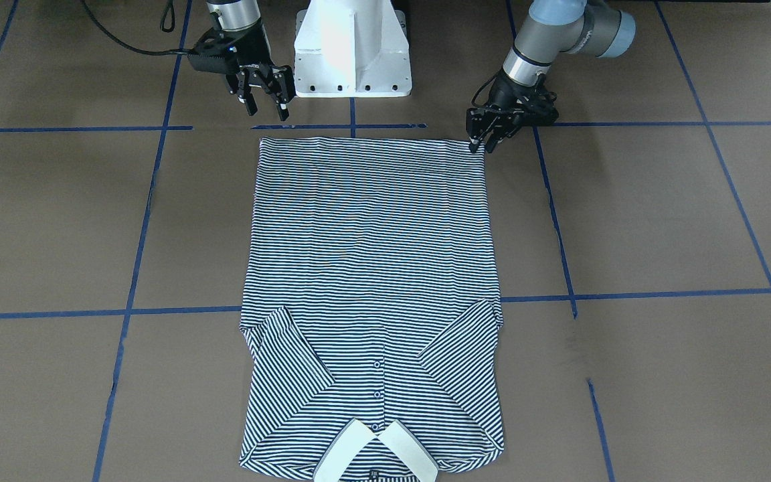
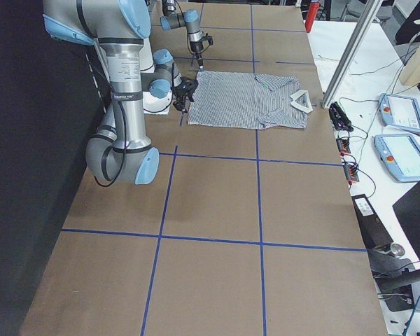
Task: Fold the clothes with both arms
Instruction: 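Grasp the hem corners with both grippers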
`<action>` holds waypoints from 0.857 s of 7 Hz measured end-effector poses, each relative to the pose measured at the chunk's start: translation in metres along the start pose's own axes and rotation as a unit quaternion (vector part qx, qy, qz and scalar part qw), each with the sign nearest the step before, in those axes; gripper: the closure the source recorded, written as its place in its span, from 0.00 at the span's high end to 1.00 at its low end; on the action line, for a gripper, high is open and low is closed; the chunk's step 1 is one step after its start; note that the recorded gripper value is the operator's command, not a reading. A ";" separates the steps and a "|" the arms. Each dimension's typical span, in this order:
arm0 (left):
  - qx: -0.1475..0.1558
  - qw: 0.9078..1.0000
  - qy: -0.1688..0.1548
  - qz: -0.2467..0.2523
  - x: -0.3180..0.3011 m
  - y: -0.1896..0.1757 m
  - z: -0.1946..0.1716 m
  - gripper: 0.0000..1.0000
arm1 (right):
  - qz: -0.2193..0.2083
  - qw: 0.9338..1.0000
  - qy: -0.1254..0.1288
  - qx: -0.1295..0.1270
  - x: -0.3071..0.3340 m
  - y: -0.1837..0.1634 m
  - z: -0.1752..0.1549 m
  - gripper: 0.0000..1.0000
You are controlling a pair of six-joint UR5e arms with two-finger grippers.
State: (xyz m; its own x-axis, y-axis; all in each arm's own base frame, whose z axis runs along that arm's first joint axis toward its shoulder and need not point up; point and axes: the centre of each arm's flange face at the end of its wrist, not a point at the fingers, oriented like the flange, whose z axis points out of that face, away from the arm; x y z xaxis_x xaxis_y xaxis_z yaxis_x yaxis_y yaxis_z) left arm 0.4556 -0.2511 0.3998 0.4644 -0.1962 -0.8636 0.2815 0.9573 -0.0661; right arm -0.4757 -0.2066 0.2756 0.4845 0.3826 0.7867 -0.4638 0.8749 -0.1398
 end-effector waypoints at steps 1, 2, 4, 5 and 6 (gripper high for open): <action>-0.001 1.000 0.000 0.000 0.000 0.001 0.000 0.43 | 0.000 1.000 0.000 0.000 0.000 0.000 0.000 0.76; -0.002 1.000 0.000 -0.001 0.000 0.003 0.001 0.32 | 0.000 1.000 0.000 0.000 0.000 0.000 0.000 0.77; -0.002 1.000 0.001 -0.005 0.001 0.004 0.000 0.00 | 0.000 1.000 -0.001 0.002 -0.001 0.000 0.000 0.77; -0.002 1.000 0.001 -0.009 0.001 0.004 0.000 0.00 | 0.000 1.000 -0.002 0.002 -0.001 0.000 0.000 0.77; -0.003 1.000 0.001 -0.010 0.002 0.005 0.001 0.00 | 0.000 1.000 -0.002 0.002 -0.001 0.000 0.000 0.77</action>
State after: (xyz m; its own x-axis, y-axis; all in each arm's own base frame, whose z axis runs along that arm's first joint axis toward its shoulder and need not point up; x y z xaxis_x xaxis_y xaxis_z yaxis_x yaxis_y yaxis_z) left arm 0.4582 -0.2467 0.3984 0.4566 -0.2153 -0.8632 0.2866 0.9542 -0.0864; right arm -0.4757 -0.2072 0.2747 0.4817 0.3818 0.7888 -0.4677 0.8732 -0.1371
